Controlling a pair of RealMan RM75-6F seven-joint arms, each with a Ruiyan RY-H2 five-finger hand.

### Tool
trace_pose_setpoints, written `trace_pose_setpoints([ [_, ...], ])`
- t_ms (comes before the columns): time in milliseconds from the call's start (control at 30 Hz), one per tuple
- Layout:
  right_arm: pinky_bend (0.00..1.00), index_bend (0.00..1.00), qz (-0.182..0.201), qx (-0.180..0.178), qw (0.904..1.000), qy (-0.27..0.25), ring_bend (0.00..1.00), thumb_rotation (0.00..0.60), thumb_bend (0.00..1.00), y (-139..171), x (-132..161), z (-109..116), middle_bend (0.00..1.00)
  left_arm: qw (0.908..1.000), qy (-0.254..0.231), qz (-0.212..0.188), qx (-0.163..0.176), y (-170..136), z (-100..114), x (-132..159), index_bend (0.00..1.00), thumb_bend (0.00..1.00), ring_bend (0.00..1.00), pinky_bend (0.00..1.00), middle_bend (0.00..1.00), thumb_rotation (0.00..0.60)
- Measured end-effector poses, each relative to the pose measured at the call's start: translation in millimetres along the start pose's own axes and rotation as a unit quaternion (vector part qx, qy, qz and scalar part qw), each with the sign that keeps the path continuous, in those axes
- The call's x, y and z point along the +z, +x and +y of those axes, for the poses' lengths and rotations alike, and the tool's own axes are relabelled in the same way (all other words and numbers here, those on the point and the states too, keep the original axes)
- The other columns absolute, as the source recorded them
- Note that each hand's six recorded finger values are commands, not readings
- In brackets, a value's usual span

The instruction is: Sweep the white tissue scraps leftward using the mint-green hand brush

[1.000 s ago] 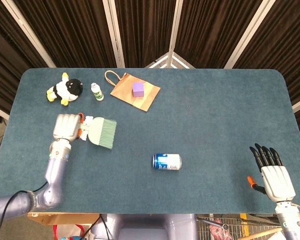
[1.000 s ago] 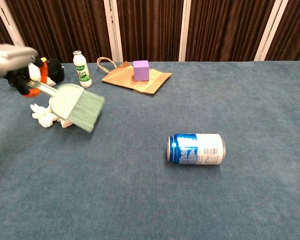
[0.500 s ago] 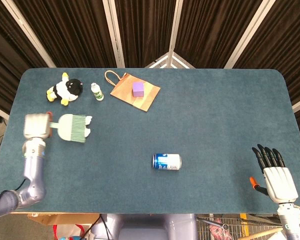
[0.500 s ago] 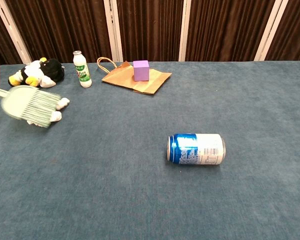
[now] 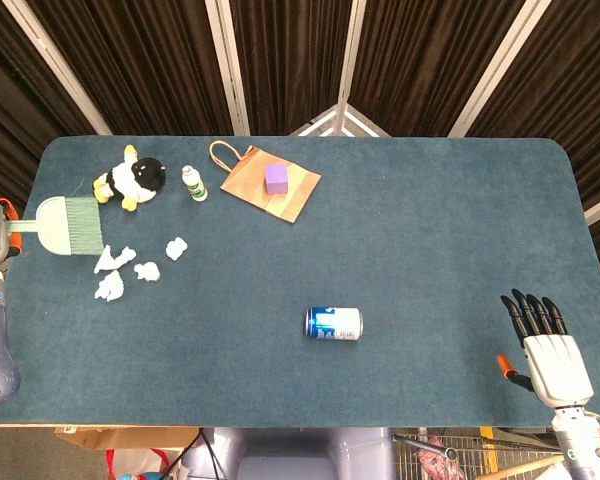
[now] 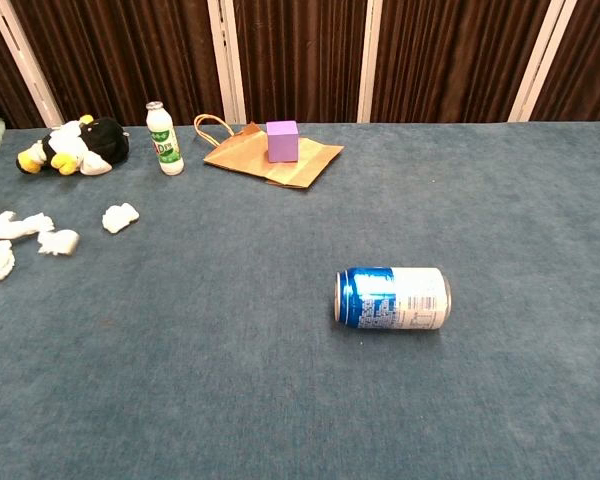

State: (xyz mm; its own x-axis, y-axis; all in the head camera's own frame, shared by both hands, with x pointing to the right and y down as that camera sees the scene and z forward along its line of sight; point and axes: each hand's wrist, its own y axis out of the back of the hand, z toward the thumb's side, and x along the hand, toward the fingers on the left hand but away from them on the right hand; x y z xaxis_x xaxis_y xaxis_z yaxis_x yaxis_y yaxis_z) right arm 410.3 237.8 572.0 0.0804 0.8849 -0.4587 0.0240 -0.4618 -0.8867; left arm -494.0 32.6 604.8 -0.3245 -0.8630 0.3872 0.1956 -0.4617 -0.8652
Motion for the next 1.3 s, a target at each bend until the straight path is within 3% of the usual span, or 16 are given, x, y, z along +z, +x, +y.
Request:
trace_pose_setpoints([
  [233,0.0,0.0,0.001,0.001,1.0,-0.002,0.0,0.6,0.32,-1,0,0,0.0,0.9985,-0.022,-0.047,-0.016,-14,-11,44,0.79,0.69,1.0,1.0,1.0,0.6],
  [667,0.0,0.0,-0.001,-0.001,1.0,-0.004,0.0,0.6,0.32,0,-2,1,0.0,0.9906,-0.015,-0.119,-0.067,-56,-73,154,0.79,0.69,1.0,1.0,1.0,0.6],
  [833,0.0,0.0,-0.005,-0.003,1.0,-0.005,0.0,0.6,0.32,3,-5,4,0.0,0.9927,0.025,-0.104,-0.056,-51,-77,134,0.79,0.69,1.0,1.0,1.0,0.6],
  [1067,0.0,0.0,-0.006,-0.003,1.0,-0.002,0.0,0.6,0.32,4,-5,4,0.0,0.9963,0.047,-0.056,-0.044,-32,-64,73,0.79,0.69,1.0,1.0,1.0,0.6],
  [1300,0.0,0.0,-0.004,-0.003,1.0,0.003,0.0,0.6,0.32,4,-3,3,0.0,0.9993,-0.013,-0.03,-0.017,-24,-34,29,0.79,0.69,1.0,1.0,1.0,0.6],
])
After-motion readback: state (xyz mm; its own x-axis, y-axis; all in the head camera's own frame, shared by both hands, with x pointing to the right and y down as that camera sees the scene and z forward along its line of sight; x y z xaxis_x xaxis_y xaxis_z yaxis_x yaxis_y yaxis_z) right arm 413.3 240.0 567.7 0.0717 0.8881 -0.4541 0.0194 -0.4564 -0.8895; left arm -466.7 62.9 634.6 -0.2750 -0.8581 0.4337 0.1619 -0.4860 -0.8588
